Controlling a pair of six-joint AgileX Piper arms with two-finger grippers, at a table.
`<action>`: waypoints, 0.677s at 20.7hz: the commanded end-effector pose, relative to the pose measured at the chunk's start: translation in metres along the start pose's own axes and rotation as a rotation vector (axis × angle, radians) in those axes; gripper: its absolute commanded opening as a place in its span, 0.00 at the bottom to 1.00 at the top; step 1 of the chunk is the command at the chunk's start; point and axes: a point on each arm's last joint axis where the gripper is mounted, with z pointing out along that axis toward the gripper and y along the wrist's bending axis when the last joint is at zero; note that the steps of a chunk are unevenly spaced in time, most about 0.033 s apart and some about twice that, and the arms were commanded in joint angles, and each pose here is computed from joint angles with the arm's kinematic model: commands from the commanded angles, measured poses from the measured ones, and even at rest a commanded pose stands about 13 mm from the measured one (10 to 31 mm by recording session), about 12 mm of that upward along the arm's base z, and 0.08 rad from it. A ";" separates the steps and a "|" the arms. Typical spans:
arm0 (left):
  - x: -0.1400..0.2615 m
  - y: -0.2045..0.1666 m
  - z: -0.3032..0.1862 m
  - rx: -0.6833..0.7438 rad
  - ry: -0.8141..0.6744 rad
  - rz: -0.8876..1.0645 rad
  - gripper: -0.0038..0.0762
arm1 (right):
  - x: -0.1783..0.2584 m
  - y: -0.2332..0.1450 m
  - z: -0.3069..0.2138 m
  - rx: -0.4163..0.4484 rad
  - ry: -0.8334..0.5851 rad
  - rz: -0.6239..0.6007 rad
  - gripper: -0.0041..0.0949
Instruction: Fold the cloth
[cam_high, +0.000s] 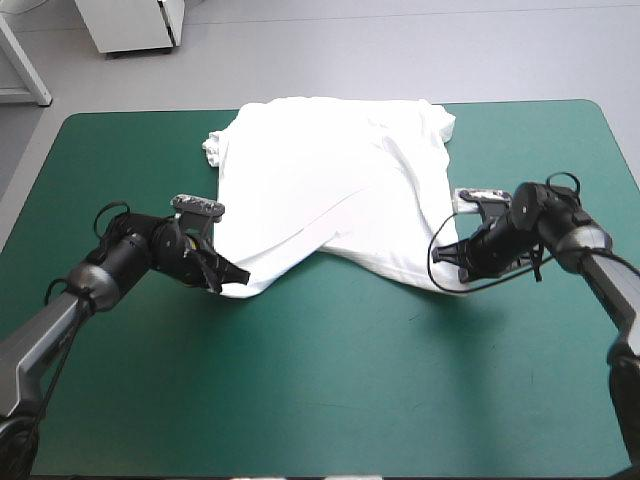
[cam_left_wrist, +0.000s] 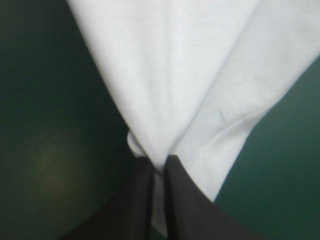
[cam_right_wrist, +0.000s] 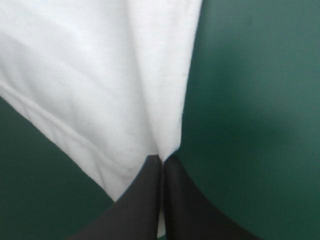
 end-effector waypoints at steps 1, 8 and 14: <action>0.025 -0.003 -0.029 0.015 -0.066 -0.022 0.04 | 0.045 0.001 -0.027 0.029 -0.070 -0.025 0.02; 0.098 -0.005 -0.060 0.020 0.048 0.011 0.04 | 0.146 -0.011 -0.061 0.189 0.027 -0.048 0.02; 0.142 -0.015 -0.067 0.119 0.093 -0.033 0.04 | 0.182 -0.009 -0.072 0.178 0.033 0.005 0.02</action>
